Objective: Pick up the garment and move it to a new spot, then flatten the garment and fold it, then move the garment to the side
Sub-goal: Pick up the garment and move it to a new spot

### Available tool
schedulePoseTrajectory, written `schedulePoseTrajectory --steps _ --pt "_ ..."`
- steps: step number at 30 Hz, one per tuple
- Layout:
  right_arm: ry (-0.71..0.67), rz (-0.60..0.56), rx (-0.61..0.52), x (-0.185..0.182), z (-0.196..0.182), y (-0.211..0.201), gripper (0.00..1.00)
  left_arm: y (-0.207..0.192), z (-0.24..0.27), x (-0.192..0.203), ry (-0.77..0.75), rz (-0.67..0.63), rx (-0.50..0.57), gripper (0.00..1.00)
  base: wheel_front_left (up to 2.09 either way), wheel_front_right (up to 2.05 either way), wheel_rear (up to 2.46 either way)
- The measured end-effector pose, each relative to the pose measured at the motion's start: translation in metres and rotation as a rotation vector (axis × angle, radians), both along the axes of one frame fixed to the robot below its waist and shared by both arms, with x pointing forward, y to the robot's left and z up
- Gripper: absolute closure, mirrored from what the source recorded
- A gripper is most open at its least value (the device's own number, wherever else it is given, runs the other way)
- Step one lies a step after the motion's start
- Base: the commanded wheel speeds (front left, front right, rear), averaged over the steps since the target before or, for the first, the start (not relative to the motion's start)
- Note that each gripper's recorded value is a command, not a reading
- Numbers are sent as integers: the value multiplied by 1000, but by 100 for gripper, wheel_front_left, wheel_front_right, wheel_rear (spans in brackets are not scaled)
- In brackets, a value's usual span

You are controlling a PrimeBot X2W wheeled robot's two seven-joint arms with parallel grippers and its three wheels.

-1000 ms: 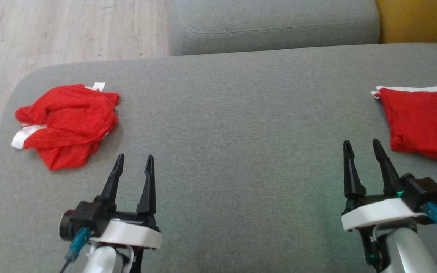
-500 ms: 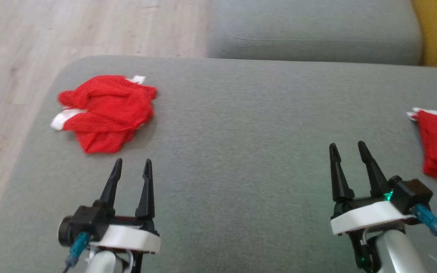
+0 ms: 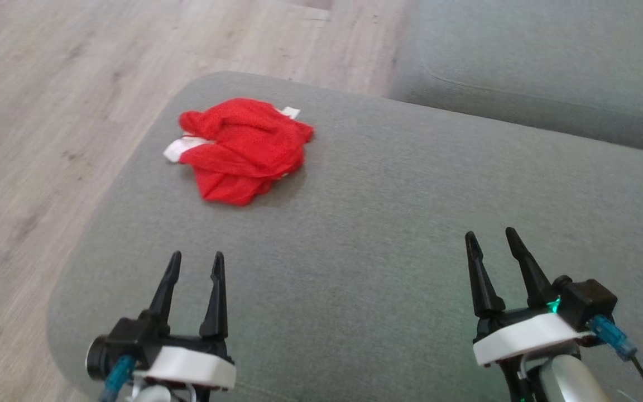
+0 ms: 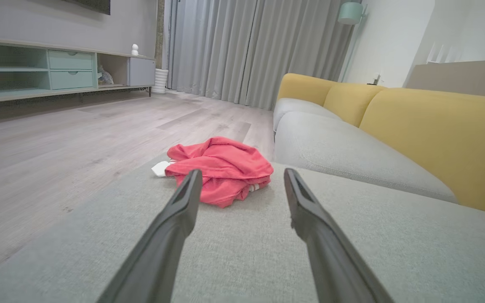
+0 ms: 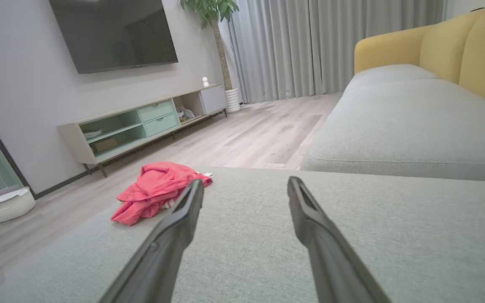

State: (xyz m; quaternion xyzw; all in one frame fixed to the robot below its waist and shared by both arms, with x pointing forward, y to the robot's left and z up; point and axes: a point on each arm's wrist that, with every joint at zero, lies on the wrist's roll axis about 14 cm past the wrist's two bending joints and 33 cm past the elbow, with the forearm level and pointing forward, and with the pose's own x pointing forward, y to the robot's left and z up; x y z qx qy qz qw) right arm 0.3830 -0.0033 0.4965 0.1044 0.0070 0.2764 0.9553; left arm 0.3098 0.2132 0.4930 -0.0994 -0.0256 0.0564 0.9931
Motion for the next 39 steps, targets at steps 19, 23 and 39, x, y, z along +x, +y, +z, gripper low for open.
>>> schedulePoseTrajectory --steps 19,23,39 --pt "43 34 -12 12 -21 11 0 -1 -5 41 55 -100 135 0 0 0 0" --pt "16 0 9 33 -15 4 0 -2 -2 91 109 -192 238 0 0 0 0" --pt "92 -121 -8 72 -59 -38 0 -16 -84 193 496 -430 385 0 0 0 0"
